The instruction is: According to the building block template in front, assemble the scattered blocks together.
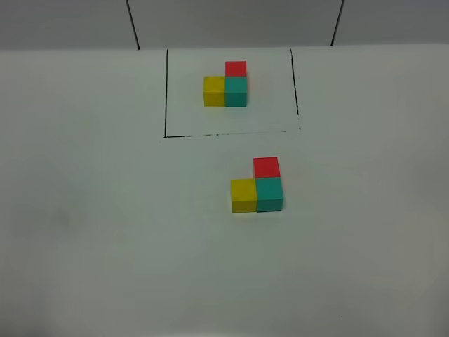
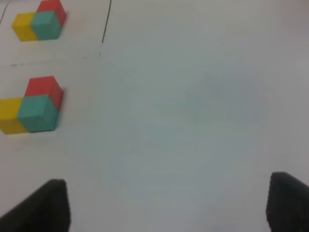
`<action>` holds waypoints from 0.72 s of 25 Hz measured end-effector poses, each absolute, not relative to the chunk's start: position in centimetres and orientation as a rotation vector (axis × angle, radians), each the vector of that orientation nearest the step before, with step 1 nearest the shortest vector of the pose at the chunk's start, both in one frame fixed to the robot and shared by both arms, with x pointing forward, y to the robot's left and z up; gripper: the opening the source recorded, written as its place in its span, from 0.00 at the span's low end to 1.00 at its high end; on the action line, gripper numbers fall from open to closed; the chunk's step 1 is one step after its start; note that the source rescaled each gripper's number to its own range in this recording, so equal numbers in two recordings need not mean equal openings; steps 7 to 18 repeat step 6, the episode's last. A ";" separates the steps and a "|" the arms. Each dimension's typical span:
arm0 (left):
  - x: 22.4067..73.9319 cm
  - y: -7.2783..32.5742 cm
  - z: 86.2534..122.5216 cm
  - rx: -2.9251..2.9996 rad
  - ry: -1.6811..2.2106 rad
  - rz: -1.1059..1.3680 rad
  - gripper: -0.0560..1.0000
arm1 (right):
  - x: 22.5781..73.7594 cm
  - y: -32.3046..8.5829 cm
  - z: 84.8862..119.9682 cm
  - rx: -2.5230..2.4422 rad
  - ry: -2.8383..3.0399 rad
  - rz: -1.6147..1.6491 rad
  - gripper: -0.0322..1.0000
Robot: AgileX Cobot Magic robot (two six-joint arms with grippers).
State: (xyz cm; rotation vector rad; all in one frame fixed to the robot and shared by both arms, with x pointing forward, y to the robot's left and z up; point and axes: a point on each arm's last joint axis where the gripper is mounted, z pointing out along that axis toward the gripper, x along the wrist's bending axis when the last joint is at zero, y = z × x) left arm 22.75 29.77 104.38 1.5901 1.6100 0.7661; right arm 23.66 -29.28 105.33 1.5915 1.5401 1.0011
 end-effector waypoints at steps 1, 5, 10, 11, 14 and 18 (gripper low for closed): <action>22.8 29.8 104.4 1.590 1.610 0.766 0.89 | 23.7 -29.3 105.3 1.592 1.540 1.001 0.67; 22.8 29.8 104.4 1.590 1.610 0.766 0.89 | 23.7 -29.3 105.3 1.598 1.536 1.005 0.67; 22.8 29.8 104.4 1.590 1.610 0.766 0.89 | 23.7 -29.3 105.3 1.598 1.536 1.005 0.67; 22.8 29.8 104.4 1.590 1.610 0.766 0.89 | 23.7 -29.3 105.3 1.598 1.536 1.005 0.67; 22.8 29.8 104.4 1.590 1.610 0.766 0.89 | 23.7 -29.3 105.3 1.598 1.536 1.005 0.67; 22.8 29.8 104.4 1.590 1.610 0.766 0.89 | 23.7 -29.3 105.3 1.598 1.536 1.005 0.67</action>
